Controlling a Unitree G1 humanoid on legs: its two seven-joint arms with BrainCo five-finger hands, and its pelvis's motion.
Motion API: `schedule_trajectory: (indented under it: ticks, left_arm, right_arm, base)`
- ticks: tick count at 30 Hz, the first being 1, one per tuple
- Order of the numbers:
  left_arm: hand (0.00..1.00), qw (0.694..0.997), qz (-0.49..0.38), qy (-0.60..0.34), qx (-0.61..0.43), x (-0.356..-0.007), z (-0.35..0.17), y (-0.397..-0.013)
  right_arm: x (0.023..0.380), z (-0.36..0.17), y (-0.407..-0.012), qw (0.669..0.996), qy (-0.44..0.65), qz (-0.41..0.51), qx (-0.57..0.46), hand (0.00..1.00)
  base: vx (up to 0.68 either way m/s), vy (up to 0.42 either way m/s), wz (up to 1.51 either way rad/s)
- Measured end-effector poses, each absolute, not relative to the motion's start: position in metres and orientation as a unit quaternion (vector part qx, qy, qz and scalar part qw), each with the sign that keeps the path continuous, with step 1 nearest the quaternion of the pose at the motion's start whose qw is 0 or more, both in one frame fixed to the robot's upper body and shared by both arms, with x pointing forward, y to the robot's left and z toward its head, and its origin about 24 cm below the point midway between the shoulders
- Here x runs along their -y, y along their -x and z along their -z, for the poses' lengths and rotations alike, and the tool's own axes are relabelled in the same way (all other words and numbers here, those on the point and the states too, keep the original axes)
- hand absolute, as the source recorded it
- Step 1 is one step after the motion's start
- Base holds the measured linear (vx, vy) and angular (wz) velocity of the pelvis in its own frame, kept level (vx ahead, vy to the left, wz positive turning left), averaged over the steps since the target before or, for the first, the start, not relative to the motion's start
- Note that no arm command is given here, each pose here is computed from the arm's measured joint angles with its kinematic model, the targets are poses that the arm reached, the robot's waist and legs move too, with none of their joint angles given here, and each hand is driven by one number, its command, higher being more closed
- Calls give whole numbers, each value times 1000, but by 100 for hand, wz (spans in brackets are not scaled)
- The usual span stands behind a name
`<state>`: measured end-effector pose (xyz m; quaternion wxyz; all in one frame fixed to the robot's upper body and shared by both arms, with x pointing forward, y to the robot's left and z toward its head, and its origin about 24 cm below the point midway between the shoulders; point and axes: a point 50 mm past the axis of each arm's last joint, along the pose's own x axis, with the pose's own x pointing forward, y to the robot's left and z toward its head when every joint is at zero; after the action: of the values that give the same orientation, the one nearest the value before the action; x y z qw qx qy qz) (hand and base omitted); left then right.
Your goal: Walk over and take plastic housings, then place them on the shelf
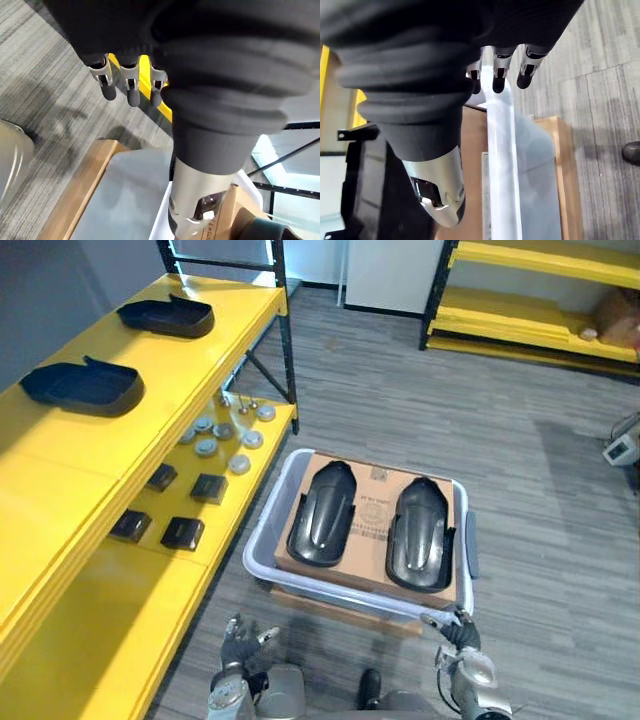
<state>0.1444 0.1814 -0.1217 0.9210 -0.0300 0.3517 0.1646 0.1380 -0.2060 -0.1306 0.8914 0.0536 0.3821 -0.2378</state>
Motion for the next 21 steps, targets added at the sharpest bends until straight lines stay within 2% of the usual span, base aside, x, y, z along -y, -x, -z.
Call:
schedule_trajectory:
  ticks: [6,9,15,21]
  left_arm:
    - [0,917,-166,14,-362,-190,124,-138]
    - [0,918,-162,7,-361,-192,124,-138]
    - [0,919,-156,-11,-362,-198,123,-131]
    - [0,919,-135,-21,-371,-194,126,-125]
  right_arm:
    - [211,130,-137,890,-52,247,-380,0]
    - [235,123,-136,884,-48,289,-364,0]
    - [297,48,-165,906,-8,382,-182,0]
    - [295,-5,-198,925,57,371,-64,0]
  base:
    - [21,65,-36]
    - [28,34,-22]
    - [55,16,-18]
    - [64,16,-5]
